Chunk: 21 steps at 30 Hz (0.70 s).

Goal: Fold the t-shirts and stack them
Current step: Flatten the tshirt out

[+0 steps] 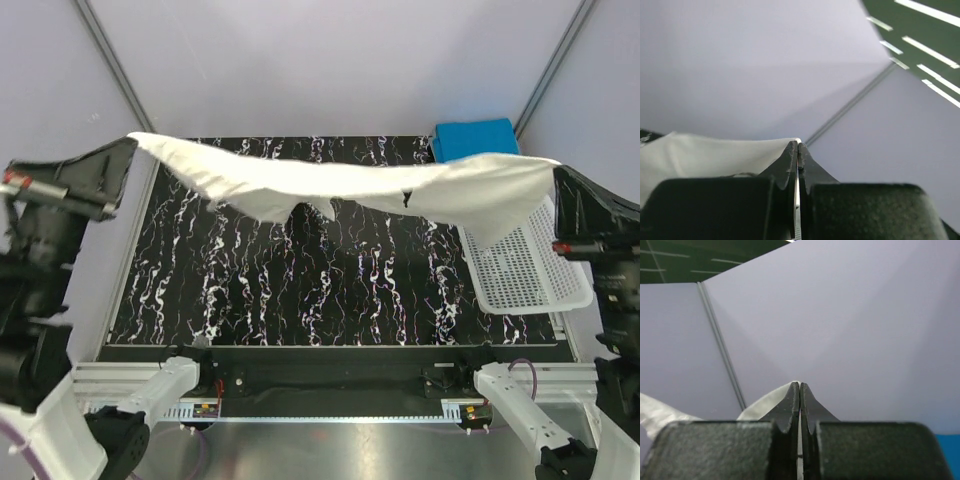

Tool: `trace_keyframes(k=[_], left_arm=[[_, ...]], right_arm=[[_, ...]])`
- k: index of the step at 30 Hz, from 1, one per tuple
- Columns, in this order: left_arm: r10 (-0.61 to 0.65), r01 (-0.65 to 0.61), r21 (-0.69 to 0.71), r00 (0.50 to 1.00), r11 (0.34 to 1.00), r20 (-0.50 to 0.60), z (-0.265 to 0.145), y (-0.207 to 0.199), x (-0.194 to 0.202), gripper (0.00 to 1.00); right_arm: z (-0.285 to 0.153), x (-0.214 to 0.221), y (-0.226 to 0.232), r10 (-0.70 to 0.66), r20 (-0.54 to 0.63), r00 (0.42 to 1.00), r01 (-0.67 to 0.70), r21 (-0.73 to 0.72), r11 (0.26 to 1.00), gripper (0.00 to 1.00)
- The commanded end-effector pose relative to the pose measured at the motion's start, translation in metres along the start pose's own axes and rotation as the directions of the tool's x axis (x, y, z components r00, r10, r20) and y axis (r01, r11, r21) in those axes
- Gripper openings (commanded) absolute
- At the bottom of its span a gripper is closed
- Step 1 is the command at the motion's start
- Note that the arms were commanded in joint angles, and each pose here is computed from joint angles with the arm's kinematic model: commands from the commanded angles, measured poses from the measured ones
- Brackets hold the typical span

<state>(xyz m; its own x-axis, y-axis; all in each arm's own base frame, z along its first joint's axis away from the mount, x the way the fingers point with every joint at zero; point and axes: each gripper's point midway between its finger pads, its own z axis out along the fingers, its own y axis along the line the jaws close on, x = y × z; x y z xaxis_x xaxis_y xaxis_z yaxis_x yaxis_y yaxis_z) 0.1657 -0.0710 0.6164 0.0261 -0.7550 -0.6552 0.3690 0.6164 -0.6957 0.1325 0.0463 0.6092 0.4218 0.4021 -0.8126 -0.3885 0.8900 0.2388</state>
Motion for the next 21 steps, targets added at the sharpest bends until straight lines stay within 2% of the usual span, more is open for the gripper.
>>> trace_keyframes(k=[1, 4, 6, 8, 12, 16, 20, 21], left_arm=[[-0.091, 0.081, 0.181, 0.995, 0.980, 0.048, -0.026, -0.045, -0.019, 0.00], [-0.057, 0.047, 0.165, 0.997, 0.985, 0.056, -0.031, -0.049, -0.025, 0.00], [-0.027, 0.023, 0.134, 0.999, 0.991, 0.032, -0.018, -0.044, -0.023, 0.00], [0.018, -0.020, 0.103, 1.000, 0.994, 0.014, 0.004, -0.034, -0.017, 0.00], [0.116, -0.115, -0.044, 0.993, 0.992, 0.014, 0.053, 0.010, -0.011, 0.00], [0.188, -0.187, -0.186, 0.982, 0.964, -0.015, 0.108, 0.059, 0.002, 0.00], [0.228, -0.206, -0.277, 0.972, 0.938, 0.049, 0.143, 0.088, -0.015, 0.00], [0.227, -0.197, -0.295, 0.971, 0.935, 0.069, 0.147, 0.094, -0.024, 0.00]], right_arm=[[-0.005, 0.001, 0.014, 0.092, -0.020, 0.996, -0.093, -0.057, 0.994, 0.00], [-0.011, -0.002, 0.014, 0.101, -0.034, 0.994, -0.102, -0.042, 0.994, 0.00], [-0.010, -0.001, 0.010, 0.083, -0.044, 0.996, -0.084, -0.020, 0.996, 0.00], [0.006, 0.016, 0.003, 0.060, -0.104, 0.993, -0.060, 0.010, 0.998, 0.00], [0.056, 0.069, -0.007, 0.053, -0.231, 0.971, -0.049, 0.024, 0.999, 0.00], [0.101, 0.107, -0.015, 0.047, -0.270, 0.962, -0.042, 0.025, 0.999, 0.00], [0.147, 0.133, -0.022, 0.023, -0.271, 0.962, -0.019, 0.017, 1.000, 0.00], [0.161, 0.152, -0.028, 0.017, -0.300, 0.954, -0.010, 0.024, 1.000, 0.00]])
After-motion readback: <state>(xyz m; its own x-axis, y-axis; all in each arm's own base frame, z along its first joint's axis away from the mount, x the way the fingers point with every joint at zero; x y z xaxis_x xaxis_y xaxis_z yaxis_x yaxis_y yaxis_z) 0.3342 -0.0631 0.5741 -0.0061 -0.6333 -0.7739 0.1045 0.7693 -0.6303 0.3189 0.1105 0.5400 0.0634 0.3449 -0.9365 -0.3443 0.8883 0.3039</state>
